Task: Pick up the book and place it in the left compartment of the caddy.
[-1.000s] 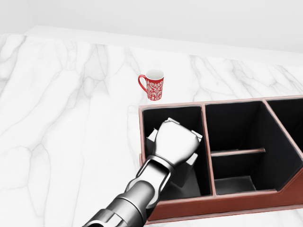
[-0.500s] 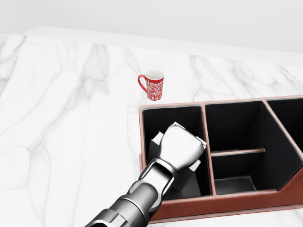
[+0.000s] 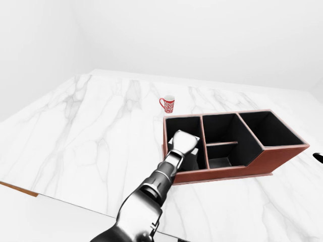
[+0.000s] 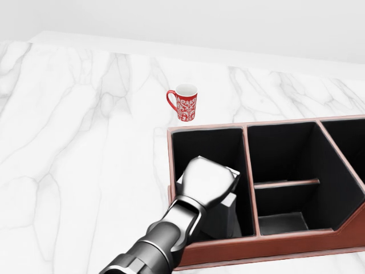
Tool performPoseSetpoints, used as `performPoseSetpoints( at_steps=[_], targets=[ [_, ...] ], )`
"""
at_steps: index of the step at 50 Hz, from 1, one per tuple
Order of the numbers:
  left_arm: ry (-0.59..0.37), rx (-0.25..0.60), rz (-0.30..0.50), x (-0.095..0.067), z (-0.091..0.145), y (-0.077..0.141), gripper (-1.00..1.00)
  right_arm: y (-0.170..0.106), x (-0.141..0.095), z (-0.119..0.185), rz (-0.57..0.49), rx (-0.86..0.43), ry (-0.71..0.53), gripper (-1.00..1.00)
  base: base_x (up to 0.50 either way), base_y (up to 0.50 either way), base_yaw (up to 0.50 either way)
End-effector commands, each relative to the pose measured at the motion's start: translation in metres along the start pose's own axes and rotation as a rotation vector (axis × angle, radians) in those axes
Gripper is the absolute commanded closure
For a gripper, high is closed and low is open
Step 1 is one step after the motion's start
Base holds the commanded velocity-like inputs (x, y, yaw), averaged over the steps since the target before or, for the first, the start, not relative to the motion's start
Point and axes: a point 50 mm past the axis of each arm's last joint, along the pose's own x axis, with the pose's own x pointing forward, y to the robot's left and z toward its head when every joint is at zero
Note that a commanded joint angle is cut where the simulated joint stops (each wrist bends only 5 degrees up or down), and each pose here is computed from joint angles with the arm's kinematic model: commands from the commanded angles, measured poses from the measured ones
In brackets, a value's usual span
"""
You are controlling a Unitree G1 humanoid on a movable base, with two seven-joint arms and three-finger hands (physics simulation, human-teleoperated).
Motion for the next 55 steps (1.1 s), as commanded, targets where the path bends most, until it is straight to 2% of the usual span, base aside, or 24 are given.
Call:
performPoseSetpoints(
  at_steps=[1,17,22,25,28,29,32,33,44,45,46,55],
  targets=[
    [0.009,-0.106,-0.013,-0.003,-0.003,-0.004,1.00,0.000,0.000,0.001,0.001,-0.001,-0.003,-1.00,0.00,0.00,0.00],
    [0.009,-0.092,-0.058,-0.010,-0.003,-0.016,1.00,0.000,0.000,0.001,0.000,-0.001,-0.004,-1.00,0.00,0.00,0.00],
    [0.005,-0.065,-0.071,-0.012,-0.002,-0.019,1.00,0.000,0.000,-0.001,0.000,-0.001,0.004,-1.00,0.00,0.00,0.00],
    [0.010,-0.015,-0.077,-0.013,-0.004,-0.020,1.00,0.000,0.001,-0.002,0.000,-0.001,0.005,-1.00,0.00,0.00,0.00],
    [0.009,-0.014,-0.084,-0.014,-0.003,-0.022,1.00,0.000,0.001,-0.001,0.000,-0.001,0.004,-1.00,0.00,0.00,0.01],
    [-0.002,0.050,-0.096,-0.016,-0.002,-0.025,1.00,0.000,0.000,0.000,0.000,-0.001,0.001,-1.00,0.00,0.00,0.01],
    [-0.002,0.028,-0.099,-0.018,-0.002,-0.027,1.00,0.000,0.000,0.000,0.000,-0.001,0.001,-1.00,0.00,0.00,0.01],
    [-0.008,0.062,-0.103,-0.018,-0.001,-0.028,1.00,0.000,0.000,-0.001,0.000,-0.001,0.002,-1.00,0.00,0.00,0.00],
    [-0.024,0.076,-0.129,-0.025,0.003,-0.037,1.00,0.000,0.000,0.002,0.001,-0.001,-0.006,-1.00,0.00,0.00,0.00],
    [-0.024,0.084,-0.137,-0.027,0.003,-0.039,-0.07,0.000,0.000,0.001,0.001,-0.002,-0.004,-1.00,0.00,0.00,0.01],
    [-0.024,0.081,-0.141,-0.028,0.003,-0.041,-1.00,0.000,0.000,0.000,0.001,-0.002,-0.001,-1.00,0.00,0.00,0.00],
    [-0.039,0.075,-0.151,-0.031,0.004,-0.044,-1.00,0.000,0.000,0.000,0.001,-0.004,-0.001,-1.00,0.00,0.00,0.00]
  ],
)
